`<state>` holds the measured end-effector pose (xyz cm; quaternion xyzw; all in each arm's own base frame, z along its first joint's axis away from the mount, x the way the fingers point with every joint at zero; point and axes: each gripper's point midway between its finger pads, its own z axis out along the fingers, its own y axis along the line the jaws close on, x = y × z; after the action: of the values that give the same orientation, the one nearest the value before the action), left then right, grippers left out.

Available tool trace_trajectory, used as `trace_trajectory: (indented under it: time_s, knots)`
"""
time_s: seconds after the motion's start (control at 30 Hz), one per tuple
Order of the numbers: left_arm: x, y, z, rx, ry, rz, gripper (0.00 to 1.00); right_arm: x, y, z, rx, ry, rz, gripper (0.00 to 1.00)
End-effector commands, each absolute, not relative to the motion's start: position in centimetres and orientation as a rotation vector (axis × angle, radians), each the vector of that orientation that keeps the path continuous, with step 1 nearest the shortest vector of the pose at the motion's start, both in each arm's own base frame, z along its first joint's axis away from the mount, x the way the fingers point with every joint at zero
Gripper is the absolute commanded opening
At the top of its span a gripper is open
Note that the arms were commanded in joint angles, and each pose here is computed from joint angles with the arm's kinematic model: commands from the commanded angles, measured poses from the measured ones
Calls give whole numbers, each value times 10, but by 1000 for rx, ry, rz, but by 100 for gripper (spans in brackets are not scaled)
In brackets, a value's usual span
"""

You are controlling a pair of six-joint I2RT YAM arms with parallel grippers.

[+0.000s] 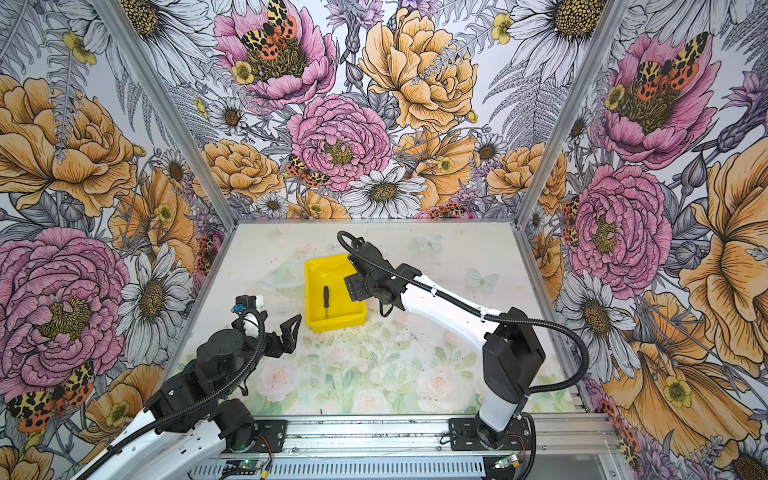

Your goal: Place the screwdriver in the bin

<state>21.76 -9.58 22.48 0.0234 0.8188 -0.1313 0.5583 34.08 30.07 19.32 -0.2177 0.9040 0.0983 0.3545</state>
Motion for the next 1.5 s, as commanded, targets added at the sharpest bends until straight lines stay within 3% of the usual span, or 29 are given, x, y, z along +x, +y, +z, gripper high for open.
trace_trajectory:
  time_s: [0.0,0.27,0.67,1.0,1.27,1.47]
  knots:
    - [224,-76,234,-32,1900,-214,99,337,272,200,-565,2298,224,83]
    - [225,-61,221,-99,1900,-155,99,316,213,193,-454,2270,170,100]
    - [265,-35,207,-108,1865,-59,99,316,93,210,11,2117,-91,99]
    - [300,1,185,-140,1838,43,99,316,-5,177,351,2136,-269,99]
    - [318,24,163,-217,1864,98,99,334,-26,148,353,2084,-224,100]
    - [328,31,148,-267,1870,62,99,357,-8,147,136,2019,-112,99]
